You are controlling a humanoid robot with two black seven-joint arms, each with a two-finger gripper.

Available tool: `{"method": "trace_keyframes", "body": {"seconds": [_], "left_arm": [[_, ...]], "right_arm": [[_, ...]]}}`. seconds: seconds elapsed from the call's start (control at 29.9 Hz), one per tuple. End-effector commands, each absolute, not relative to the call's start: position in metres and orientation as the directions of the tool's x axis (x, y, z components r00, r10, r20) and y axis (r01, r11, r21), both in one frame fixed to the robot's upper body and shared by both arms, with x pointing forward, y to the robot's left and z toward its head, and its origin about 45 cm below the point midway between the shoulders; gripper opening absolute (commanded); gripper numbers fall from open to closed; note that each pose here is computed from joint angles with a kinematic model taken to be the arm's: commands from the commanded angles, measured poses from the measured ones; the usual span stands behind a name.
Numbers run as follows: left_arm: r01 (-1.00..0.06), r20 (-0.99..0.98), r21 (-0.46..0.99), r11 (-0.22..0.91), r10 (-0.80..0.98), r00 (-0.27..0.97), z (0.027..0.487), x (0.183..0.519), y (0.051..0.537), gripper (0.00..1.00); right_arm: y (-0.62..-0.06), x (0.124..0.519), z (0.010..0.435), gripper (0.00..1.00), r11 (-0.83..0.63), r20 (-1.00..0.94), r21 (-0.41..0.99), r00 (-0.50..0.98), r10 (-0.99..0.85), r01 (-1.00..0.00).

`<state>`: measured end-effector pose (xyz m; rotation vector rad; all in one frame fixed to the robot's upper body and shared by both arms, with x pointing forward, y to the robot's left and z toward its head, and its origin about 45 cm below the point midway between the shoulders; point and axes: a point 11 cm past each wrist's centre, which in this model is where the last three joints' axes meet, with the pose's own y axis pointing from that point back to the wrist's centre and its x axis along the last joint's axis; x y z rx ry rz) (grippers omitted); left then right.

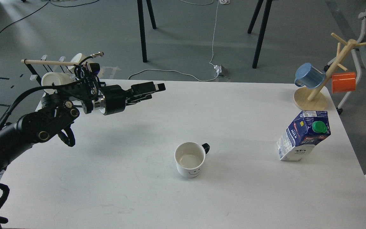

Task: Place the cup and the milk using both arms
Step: 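Release the mug and withdraw the left gripper toward the rack, then reach the right gripper to the milk carton's base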

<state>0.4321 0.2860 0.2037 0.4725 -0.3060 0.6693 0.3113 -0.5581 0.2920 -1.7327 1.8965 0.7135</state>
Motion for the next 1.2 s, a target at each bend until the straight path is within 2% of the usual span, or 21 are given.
{"method": "trace_keyframes", "body": {"seconds": [0.0,0.13,0.23,0.37,0.5,0.73,0.97,1.17], "left_arm": [[-0.798,0.359,0.222,0.560,0.714,0.601,0.237,0.437,0.361,0.99],[-0.876,0.258,0.168,0.452,0.838,0.481,0.244,0.423,0.413,0.99],[-0.909,0.181,0.132,0.395,0.892,0.415,0.244,0.415,0.433,0.99],[-0.923,0.112,0.139,0.360,0.920,0.376,0.228,0.404,0.442,0.99],[-0.916,0.084,0.170,0.363,0.921,0.381,0.208,0.394,0.438,0.99],[-0.905,0.043,0.206,0.371,0.921,0.387,0.184,0.383,0.431,0.99],[-0.899,0.021,0.207,0.386,0.917,0.399,0.176,0.382,0.420,0.99],[-0.891,-0.003,0.216,0.398,0.913,0.407,0.165,0.379,0.411,0.99]], "right_arm": [[-0.576,0.271,0.250,0.99,0.150,-0.689,0.185,-0.237,-0.685,-0.971],[-0.576,0.222,0.205,0.99,0.187,-0.705,0.329,-0.373,-0.603,-0.926],[-0.567,0.180,0.172,0.99,0.195,-0.710,0.443,-0.475,-0.520,-0.875],[-0.543,0.137,0.141,0.99,0.155,-0.697,0.552,-0.556,-0.453,-0.819],[-0.494,0.124,0.114,0.99,0.046,-0.743,0.586,-0.559,-0.369,-0.809],[-0.437,0.142,0.096,0.99,-0.088,-0.809,0.538,-0.484,-0.333,-0.838],[-0.399,0.176,0.092,0.99,-0.139,-0.882,0.441,-0.399,-0.251,-0.887],[-0.394,0.196,0.101,0.99,-0.150,-0.903,0.393,-0.350,-0.249,-0.907]]}}
